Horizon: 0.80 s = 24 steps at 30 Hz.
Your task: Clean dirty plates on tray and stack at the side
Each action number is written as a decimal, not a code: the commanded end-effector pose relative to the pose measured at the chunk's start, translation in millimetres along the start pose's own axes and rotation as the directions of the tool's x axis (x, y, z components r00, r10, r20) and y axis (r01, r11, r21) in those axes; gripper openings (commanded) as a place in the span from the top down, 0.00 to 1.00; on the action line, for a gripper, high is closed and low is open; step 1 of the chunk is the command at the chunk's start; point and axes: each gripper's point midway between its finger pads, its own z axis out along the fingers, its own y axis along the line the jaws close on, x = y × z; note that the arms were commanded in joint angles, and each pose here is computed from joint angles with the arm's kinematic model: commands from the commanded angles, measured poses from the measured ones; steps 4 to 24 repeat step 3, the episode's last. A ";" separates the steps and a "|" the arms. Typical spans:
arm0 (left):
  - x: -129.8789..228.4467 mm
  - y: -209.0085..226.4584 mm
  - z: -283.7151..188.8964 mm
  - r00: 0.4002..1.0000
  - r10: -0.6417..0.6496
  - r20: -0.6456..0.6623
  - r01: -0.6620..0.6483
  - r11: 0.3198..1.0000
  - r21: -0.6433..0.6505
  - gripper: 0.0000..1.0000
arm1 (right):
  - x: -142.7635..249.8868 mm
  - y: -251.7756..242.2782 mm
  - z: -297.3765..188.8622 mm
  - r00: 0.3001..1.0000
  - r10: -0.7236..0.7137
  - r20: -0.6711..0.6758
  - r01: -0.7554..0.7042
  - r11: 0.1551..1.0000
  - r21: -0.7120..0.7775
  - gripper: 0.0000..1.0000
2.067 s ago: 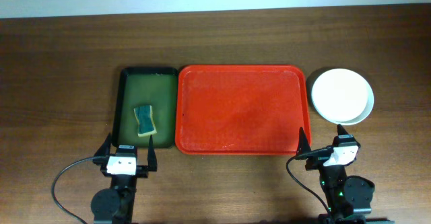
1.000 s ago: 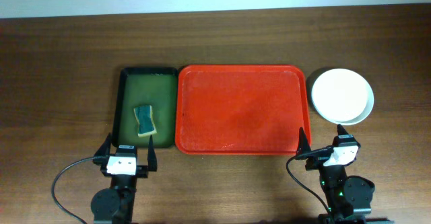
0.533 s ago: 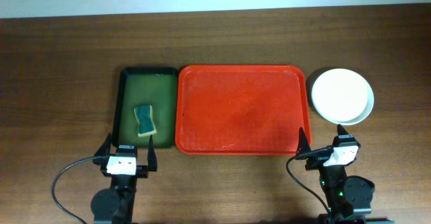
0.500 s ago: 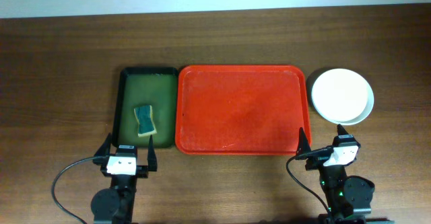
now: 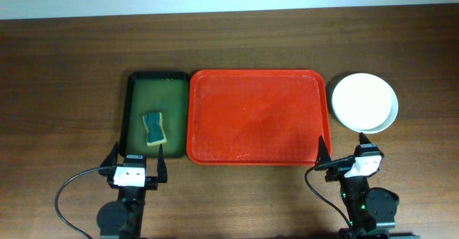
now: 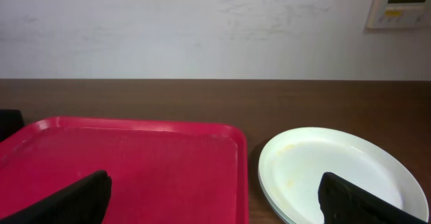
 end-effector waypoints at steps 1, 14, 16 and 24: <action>1.1 -0.2 -0.2 1.000 0.019 -0.001 -0.019 1.000 -0.002 0.01 | 2.2 -0.1 0.0 1.000 0.008 -0.003 -0.008 1.000 -0.003 0.02; 1.1 -0.2 -0.2 1.000 0.019 -0.001 -0.019 1.000 -0.002 0.01 | 2.3 -0.1 0.0 1.000 0.008 -0.003 -0.008 1.000 -0.003 0.01; 1.1 -0.2 -0.2 1.000 0.019 -0.001 -0.019 1.000 -0.002 0.01 | 2.3 -0.1 0.0 1.000 0.008 -0.003 -0.008 1.000 -0.003 0.01; 1.1 -0.2 -0.2 1.000 0.019 -0.001 -0.019 1.000 -0.002 0.01 | 2.3 -0.1 0.0 1.000 0.008 -0.003 -0.008 1.000 -0.003 0.01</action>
